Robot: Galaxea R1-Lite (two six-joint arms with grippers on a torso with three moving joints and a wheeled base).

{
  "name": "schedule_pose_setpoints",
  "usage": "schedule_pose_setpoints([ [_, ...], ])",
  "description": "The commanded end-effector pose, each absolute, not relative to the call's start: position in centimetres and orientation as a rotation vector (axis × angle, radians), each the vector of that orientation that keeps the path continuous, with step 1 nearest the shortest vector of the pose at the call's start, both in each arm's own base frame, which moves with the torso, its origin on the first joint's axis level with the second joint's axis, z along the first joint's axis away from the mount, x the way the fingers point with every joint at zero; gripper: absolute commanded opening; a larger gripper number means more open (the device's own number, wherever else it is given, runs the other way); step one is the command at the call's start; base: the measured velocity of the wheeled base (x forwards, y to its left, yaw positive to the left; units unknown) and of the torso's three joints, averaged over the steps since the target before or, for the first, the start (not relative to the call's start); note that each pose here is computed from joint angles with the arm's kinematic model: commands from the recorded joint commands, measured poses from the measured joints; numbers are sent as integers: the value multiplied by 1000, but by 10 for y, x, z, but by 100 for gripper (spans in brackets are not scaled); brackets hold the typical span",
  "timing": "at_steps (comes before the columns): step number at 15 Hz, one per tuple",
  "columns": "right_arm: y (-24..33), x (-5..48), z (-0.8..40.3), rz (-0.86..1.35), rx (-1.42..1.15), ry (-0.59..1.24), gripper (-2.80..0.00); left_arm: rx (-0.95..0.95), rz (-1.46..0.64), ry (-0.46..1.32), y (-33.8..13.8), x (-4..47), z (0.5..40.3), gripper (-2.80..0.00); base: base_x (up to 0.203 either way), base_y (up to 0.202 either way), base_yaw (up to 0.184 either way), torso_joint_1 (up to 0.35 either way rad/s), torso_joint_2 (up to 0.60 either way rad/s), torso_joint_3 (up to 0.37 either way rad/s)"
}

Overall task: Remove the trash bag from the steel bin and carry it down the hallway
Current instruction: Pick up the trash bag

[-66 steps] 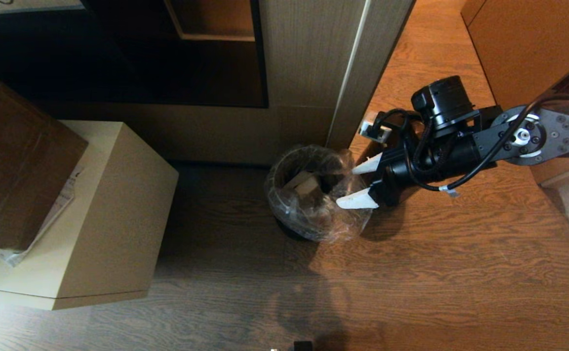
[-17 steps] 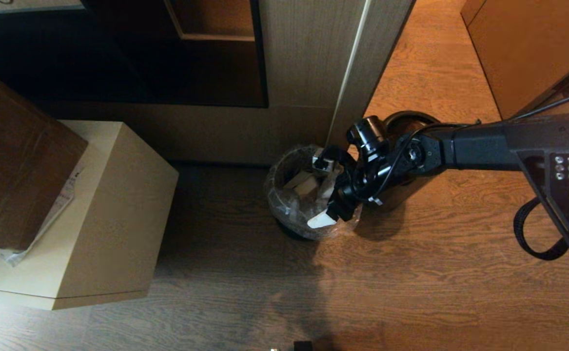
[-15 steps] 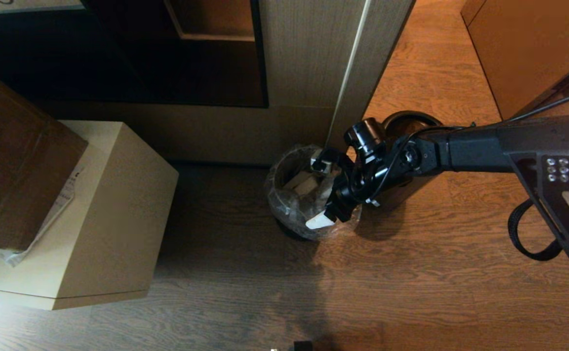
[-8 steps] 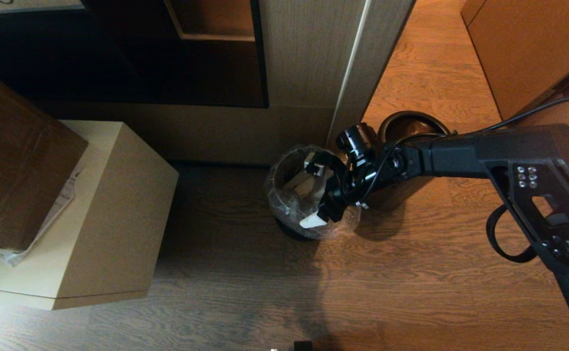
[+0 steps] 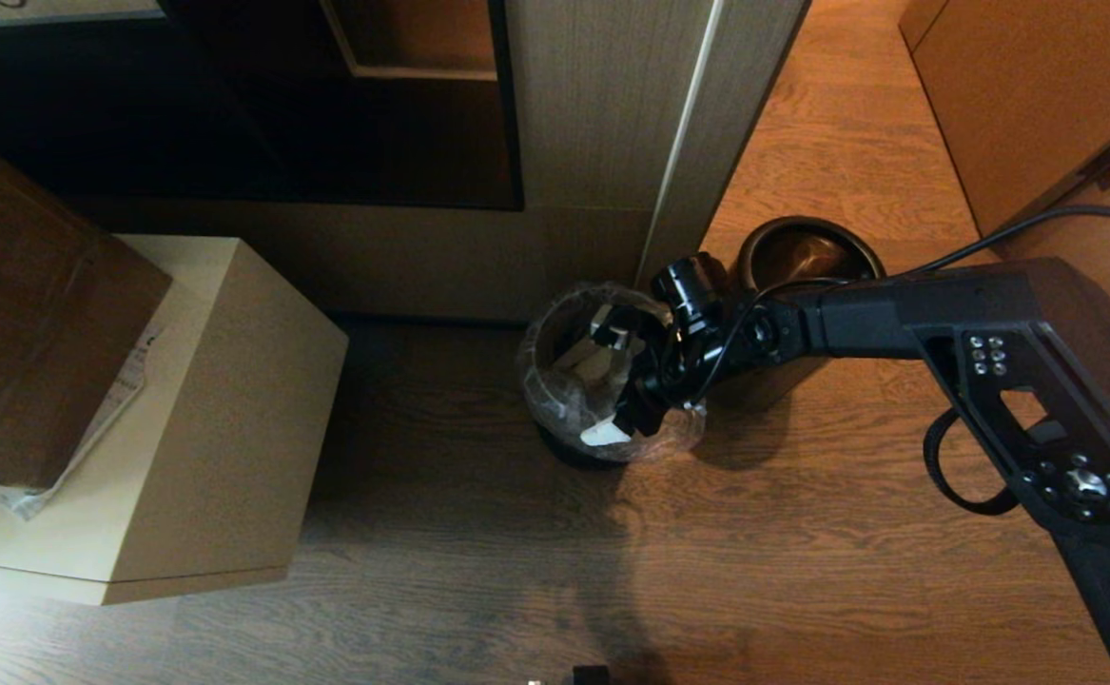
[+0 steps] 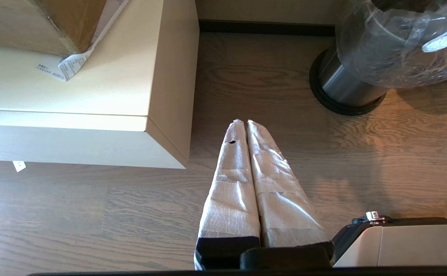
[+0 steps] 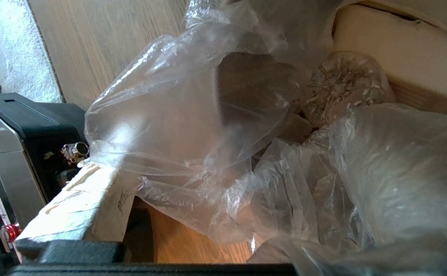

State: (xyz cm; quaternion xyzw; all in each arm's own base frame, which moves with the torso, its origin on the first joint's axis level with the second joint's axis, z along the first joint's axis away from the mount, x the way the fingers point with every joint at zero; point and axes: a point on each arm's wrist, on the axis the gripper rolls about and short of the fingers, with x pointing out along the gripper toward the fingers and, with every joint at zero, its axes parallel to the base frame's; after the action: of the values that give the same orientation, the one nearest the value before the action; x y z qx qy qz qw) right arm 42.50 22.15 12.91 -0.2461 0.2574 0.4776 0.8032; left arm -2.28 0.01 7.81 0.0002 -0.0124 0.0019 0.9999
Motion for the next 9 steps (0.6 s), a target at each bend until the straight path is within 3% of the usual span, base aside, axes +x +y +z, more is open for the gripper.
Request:
schedule_pose_setpoints([
  [1,219,428,128,1016,-522,546,0,0,5,-14,0,-22,75,-280,0,0,0,0,0,0],
  [6,218,433,130,990,-465,530,0,0,5,-15,0,-22,75,-280,0,0,0,0,0,0],
  [7,218,432,129,990,-463,534,-280,0,5,-15,0,-22,75,-280,0,0,0,0,0,0],
  [9,217,432,130,992,-470,537,-280,0,5,-15,0,-22,75,-280,0,0,0,0,0,0],
])
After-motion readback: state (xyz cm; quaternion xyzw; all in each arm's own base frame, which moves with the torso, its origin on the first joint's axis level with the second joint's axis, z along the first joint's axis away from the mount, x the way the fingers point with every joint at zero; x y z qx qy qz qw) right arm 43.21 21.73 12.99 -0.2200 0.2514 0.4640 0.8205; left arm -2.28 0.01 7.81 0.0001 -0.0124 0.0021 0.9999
